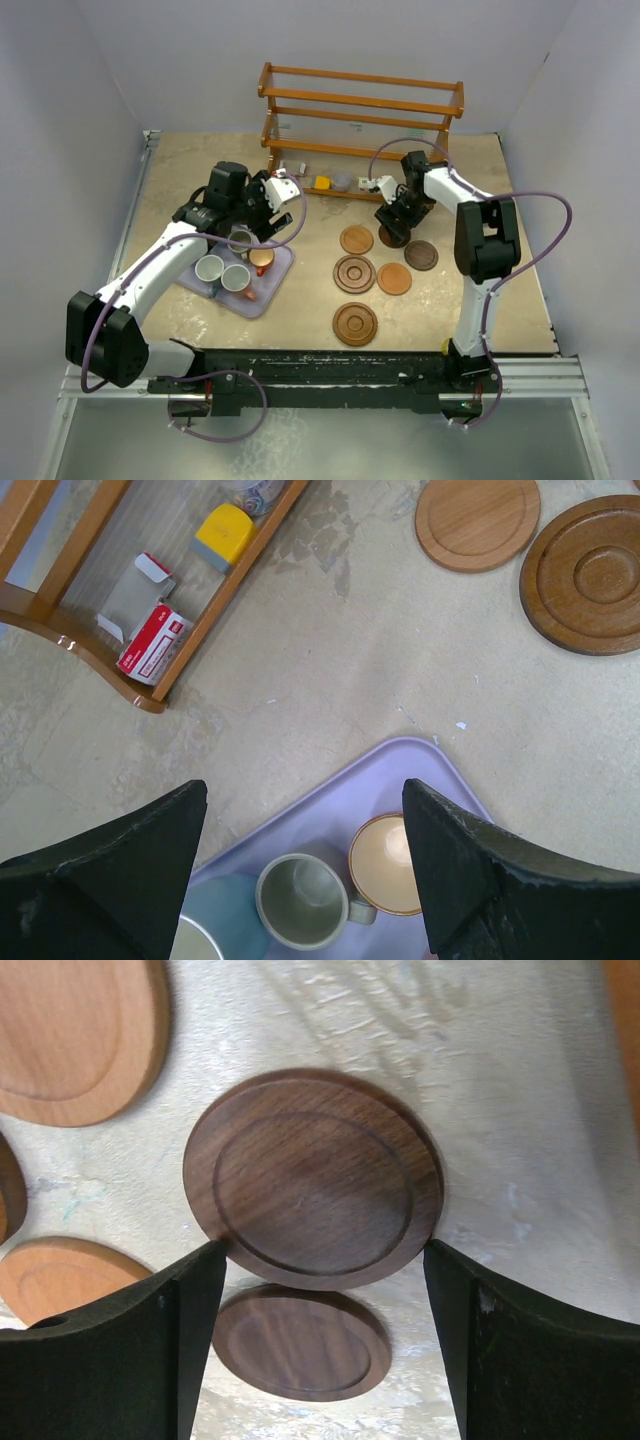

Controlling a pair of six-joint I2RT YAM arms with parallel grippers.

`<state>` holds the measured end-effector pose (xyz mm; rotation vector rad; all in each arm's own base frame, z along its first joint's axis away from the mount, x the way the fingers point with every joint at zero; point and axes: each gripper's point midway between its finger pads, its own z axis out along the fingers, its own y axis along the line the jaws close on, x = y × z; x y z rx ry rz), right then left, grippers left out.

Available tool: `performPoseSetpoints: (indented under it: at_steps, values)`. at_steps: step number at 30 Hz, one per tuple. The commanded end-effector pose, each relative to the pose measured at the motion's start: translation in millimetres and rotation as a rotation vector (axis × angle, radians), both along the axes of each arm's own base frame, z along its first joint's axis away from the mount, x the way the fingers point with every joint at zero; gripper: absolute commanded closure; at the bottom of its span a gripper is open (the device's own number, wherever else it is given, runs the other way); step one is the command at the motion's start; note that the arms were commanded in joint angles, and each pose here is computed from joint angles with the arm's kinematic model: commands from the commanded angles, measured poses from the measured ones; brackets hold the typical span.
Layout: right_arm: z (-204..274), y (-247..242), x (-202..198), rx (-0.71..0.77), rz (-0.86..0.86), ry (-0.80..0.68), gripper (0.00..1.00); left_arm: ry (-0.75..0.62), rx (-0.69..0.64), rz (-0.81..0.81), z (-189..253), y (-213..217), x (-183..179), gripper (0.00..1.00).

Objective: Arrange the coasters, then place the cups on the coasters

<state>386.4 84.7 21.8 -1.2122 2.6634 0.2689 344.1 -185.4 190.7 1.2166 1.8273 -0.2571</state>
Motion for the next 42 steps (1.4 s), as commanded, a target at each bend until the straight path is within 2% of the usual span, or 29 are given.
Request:
performPoseSetpoints:
  at_steps: [1, 10, 16, 19, 28, 35, 42]
  values:
    - [6, 7, -19, -0.013, 0.048, 0.008, 0.19, -0.054, -0.033, 0.005, 18, 2, 2, 0.24]
    - [21, -2, -35, -0.049, 0.046, -0.022, 0.21, -0.061, -0.034, 0.004, 19, 3, 0, 0.24]
    - [41, -12, -40, -0.072, 0.065, -0.125, 0.15, -0.062, -0.036, 0.002, 18, 3, 1, 0.24]
    - [45, -13, -56, -0.067, 0.094, -0.164, 0.12, -0.061, -0.035, 0.002, 17, 3, 1, 0.24]
    - [25, 4, -115, -0.072, 0.265, -0.206, 0.07, -0.067, -0.030, -0.002, 17, 4, 0, 0.24]
    - [7, 6, -126, -0.109, 0.302, -0.176, 0.07, -0.064, -0.031, -0.004, 15, 3, 1, 0.24]
    - [-3, 13, -119, -0.114, 0.306, -0.185, 0.07, -0.063, -0.030, -0.001, 14, 4, 0, 0.24]
